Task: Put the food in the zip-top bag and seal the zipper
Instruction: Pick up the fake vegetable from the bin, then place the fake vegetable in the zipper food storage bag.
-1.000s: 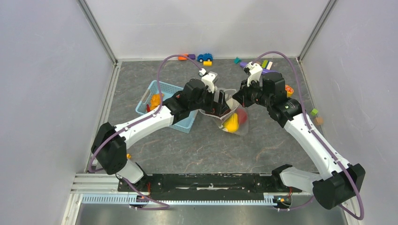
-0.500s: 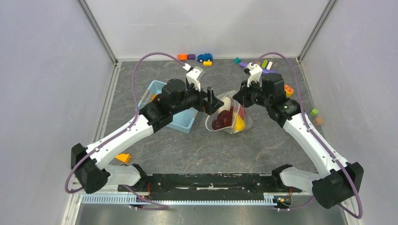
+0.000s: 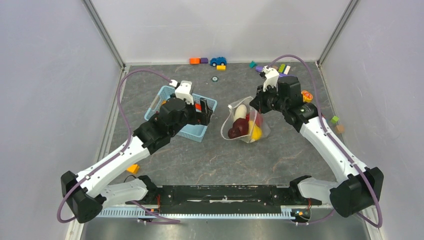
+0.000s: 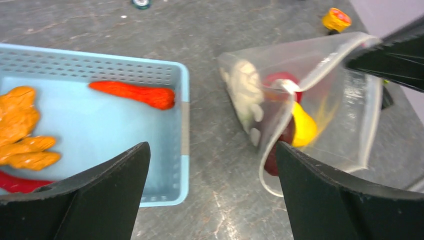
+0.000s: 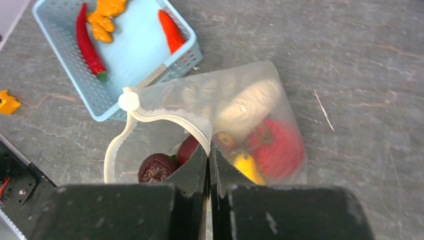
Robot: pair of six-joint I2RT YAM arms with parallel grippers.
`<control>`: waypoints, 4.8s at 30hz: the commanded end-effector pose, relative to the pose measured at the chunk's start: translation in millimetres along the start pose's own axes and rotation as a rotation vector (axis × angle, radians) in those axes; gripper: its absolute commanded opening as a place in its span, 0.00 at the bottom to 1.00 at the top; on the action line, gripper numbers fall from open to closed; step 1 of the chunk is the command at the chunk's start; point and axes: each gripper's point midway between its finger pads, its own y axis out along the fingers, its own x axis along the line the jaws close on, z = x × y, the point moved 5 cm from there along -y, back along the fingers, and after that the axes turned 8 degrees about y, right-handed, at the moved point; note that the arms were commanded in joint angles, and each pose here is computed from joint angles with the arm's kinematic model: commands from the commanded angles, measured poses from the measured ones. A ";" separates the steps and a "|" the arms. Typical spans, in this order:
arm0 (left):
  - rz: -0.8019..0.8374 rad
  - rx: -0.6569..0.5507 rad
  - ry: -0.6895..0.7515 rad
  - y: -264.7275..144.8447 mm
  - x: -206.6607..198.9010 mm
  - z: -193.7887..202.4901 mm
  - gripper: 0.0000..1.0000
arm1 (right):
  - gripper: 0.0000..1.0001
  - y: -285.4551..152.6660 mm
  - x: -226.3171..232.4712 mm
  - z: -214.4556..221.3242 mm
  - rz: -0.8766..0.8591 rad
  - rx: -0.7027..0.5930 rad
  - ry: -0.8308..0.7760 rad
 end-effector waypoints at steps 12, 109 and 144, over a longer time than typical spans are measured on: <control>-0.307 0.083 -0.299 22.1 85.2 27.0 1.00 | 0.05 -51.7 -39.1 -10.4 0.446 0.056 0.078; -0.609 0.303 -0.959 210.4 147.8 154.2 0.36 | 0.04 19.5 -74.3 31.7 0.268 -0.017 0.327; -0.434 -0.151 -0.751 109.9 137.4 24.5 0.02 | 0.04 0.3 -59.6 16.7 0.193 -0.039 0.291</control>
